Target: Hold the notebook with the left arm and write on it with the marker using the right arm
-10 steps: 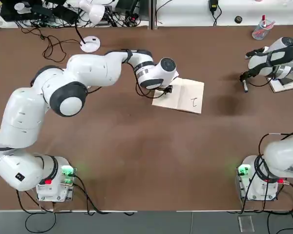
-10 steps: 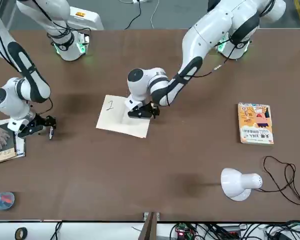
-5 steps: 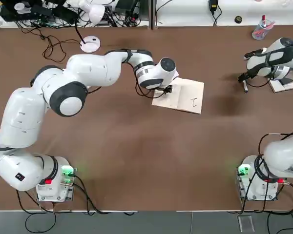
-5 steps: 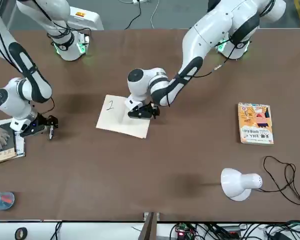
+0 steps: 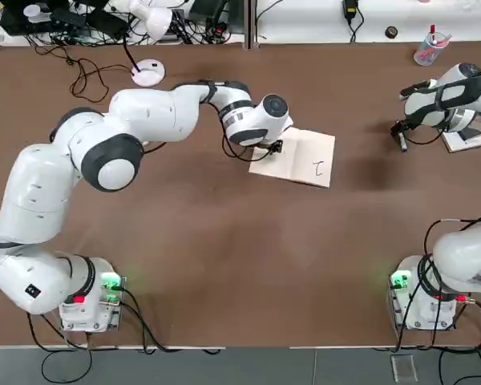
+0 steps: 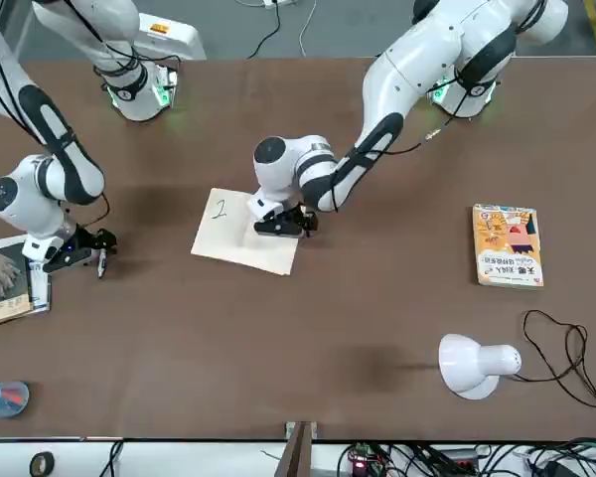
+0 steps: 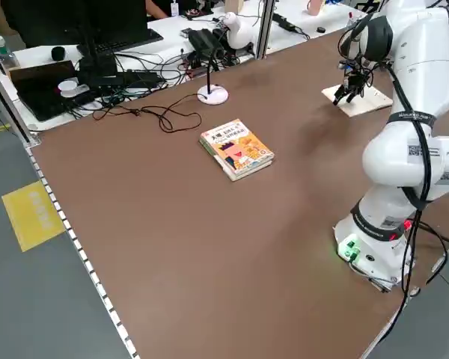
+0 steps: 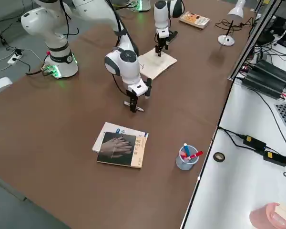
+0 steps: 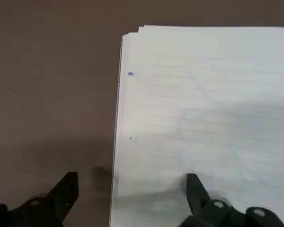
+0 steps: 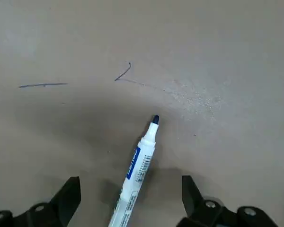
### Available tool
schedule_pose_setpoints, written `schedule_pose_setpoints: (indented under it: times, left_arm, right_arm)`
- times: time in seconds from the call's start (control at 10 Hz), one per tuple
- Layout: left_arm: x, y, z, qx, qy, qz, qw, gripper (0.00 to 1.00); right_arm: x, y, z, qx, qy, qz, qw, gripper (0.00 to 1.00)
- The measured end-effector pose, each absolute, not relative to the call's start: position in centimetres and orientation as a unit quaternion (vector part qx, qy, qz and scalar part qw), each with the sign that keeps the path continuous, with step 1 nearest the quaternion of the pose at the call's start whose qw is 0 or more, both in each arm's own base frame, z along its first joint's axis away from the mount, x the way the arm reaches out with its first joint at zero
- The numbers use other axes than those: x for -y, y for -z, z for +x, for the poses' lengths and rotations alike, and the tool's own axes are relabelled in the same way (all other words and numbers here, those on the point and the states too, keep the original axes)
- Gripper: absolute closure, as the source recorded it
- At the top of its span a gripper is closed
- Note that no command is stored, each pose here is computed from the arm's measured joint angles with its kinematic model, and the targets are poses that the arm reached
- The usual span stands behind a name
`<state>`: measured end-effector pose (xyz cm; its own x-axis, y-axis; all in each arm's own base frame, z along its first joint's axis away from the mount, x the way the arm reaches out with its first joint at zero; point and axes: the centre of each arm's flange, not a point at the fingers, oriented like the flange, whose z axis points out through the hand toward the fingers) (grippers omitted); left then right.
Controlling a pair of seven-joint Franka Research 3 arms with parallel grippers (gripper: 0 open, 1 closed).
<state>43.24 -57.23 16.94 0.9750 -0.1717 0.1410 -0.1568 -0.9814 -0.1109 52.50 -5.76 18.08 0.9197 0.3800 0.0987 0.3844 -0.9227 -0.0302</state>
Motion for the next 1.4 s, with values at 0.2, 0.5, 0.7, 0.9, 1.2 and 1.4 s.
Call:
schedule_pose_setpoints:
  times: [0.2, 0.5, 0.7, 0.9, 1.2, 1.4]
  left_arm:
    - [57.2, -16.9, 43.2, -0.083, 0.075, -0.992, 0.05, 0.0]
    - [57.2, -16.9, 43.2, -0.083, 0.075, -0.992, 0.05, 0.0]
    - [57.2, -16.9, 43.2, -0.083, 0.075, -0.992, 0.05, 0.0]
    - [57.2, -16.9, 43.2, -0.083, 0.075, -0.992, 0.05, 0.0]
    - [57.2, -16.9, 43.2, -0.083, 0.075, -0.992, 0.049, 0.0]
    - [57.2, -16.9, 43.2, -0.083, 0.075, -0.992, 0.049, 0.0]
  right_arm:
    - [5.9, -17.9, 52.4, 0.194, 0.044, -0.98, 0.025, 0.05]
    - [6.2, -17.4, 52.2, 0.191, 0.04, -0.98, 0.026, 0.05]
    - [6.2, -17.3, 52.2, 0.19, 0.038, -0.981, 0.026, 0.06]
    - [6.2, -17.2, 52.0, 0.191, 0.036, -0.981, 0.027, 0.07]
    - [6.2, -16.9, 51.7, 0.191, 0.033, -0.981, 0.028, 0.09]
    - [6.2, -16.9, 51.6, 0.191, 0.032, -0.981, 0.028, 0.14]
